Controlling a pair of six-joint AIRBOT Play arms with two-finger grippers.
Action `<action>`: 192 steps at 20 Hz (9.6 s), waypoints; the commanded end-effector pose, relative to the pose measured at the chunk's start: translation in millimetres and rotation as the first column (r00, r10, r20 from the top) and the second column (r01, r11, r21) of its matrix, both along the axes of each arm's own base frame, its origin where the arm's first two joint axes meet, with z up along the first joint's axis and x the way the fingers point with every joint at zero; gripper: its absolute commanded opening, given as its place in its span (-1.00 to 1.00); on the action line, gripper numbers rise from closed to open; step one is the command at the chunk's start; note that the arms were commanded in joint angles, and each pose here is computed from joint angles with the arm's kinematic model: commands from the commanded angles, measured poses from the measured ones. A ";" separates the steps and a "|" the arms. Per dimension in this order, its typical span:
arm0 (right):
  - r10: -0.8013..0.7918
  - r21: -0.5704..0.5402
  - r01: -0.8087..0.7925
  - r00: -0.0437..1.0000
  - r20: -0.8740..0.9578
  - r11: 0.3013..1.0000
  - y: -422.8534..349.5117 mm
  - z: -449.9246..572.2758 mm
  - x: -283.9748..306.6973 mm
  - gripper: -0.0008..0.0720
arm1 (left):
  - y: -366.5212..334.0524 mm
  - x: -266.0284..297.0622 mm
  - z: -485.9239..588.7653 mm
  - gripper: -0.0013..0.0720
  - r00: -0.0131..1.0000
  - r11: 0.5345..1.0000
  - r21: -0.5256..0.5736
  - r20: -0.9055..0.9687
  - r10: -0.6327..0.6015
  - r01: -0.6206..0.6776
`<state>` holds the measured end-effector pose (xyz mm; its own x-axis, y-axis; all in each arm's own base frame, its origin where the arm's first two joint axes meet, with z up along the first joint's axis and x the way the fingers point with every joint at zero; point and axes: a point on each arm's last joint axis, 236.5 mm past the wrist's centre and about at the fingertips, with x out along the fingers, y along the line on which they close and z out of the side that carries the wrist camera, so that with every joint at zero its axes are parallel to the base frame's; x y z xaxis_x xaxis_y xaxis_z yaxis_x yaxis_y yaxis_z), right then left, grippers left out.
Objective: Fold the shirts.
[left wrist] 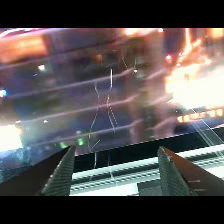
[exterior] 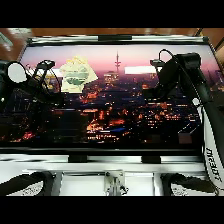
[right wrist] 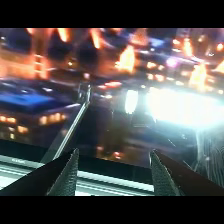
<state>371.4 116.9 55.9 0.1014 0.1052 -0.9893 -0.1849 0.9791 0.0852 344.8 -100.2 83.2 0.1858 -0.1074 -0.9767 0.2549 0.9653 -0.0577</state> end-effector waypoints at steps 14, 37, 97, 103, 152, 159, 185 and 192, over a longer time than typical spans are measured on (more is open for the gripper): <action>-0.008 0.017 0.007 0.998 0.058 1.000 3.4 2.3 13.7 0.57 | 0.1 -0.1 0.1 0.71 1.000 1.000 0.000 0.001 0.000 0.000; -0.048 0.092 0.025 0.965 0.258 0.995 18.1 17.3 60.8 0.56 | 44.8 221.4 -129.4 0.74 0.961 0.976 0.153 0.254 0.111 -0.153; -0.105 0.314 0.153 0.981 -0.165 0.937 -38.0 -39.5 -150.4 0.84 | -119.8 -166.3 -137.7 1.00 0.940 0.842 -0.437 -0.268 0.213 -0.315; -0.087 0.310 0.177 0.955 -0.284 0.934 -30.3 -81.3 -162.0 0.84 | -127.6 -134.1 -163.2 1.00 0.922 0.809 -0.446 -0.238 0.305 -0.383; -0.074 0.104 -0.471 0.081 0.994 0.876 19.9 466.8 -155.6 -0.82 | -111.7 -103.4 354.9 -0.88 0.524 0.780 -0.261 0.846 -0.099 0.569; 0.213 0.055 -0.319 0.742 0.636 0.946 1.6 255.6 -95.9 -0.82 | -95.7 -21.8 247.9 -0.88 0.656 0.913 -0.123 0.733 -0.180 0.388; -0.347 0.330 0.303 0.934 0.081 0.894 -130.6 24.7 0.9 0.61 | -10.4 -5.0 -41.6 0.68 0.988 0.966 -0.212 -0.083 0.132 -0.147; -0.373 0.373 0.408 0.913 -0.164 0.833 -120.7 -53.3 -53.6 0.62 | -27.4 -59.1 -149.5 0.68 0.940 0.906 -0.290 -0.236 0.245 -0.308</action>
